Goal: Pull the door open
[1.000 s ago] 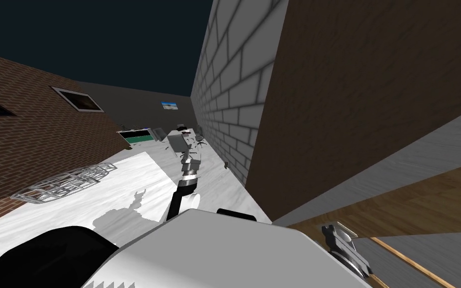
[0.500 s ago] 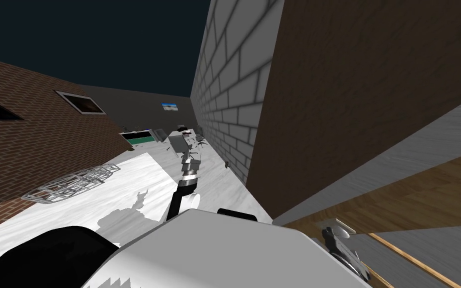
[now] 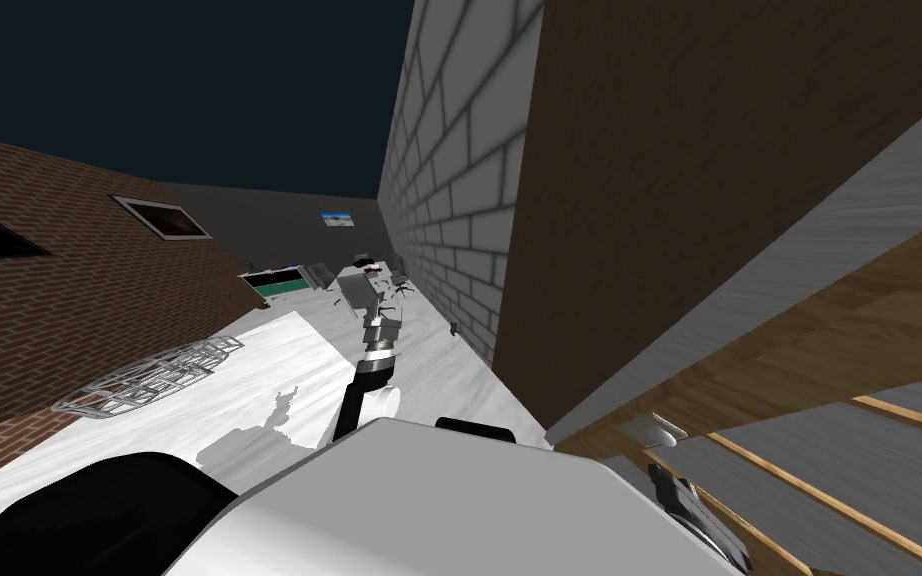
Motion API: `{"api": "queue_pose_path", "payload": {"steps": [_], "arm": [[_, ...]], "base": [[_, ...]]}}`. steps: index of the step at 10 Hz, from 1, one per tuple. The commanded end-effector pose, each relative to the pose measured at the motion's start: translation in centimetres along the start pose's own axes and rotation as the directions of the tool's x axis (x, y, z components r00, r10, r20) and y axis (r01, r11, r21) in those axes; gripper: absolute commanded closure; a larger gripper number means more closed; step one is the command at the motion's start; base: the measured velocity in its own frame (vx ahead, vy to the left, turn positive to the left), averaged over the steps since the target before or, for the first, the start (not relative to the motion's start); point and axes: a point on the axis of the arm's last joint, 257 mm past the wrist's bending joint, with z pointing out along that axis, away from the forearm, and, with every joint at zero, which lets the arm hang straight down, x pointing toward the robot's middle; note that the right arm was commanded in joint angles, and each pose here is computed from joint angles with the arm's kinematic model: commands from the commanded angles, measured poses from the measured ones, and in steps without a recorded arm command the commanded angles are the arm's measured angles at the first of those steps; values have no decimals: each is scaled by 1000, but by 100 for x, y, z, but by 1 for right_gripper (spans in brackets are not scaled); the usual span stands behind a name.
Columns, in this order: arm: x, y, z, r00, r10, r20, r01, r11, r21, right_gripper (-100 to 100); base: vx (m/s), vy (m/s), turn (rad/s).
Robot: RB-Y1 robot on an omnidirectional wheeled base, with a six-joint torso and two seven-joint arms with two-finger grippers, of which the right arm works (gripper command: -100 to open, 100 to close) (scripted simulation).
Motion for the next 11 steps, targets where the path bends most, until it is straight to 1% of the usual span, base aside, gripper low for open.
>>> {"api": "queue_pose_path", "payload": {"steps": [1, 4, 5, 8, 10, 11], "arm": [[-98, 92, -16, 999, -34, 42, 35, 999, -36, -100], [-286, 257, -67, 988, -93, 123, 106, 989, -103, -100], [-287, 279, -70, 987, -99, 125, 113, 987, -111, -100], [-441, 467, -149, 969, -143, 204, 180, 967, -178, -100], [-508, 557, -197, 958, -158, 241, 210, 955, -208, -100], [-528, 583, -212, 954, -162, 252, 219, 951, -217, -100]], "base": [[-83, 108, -4], [-88, 96, -4], [-47, 63, -9], [-59, 64, 0], [-70, 77, -4], [-47, 55, -4]]}}
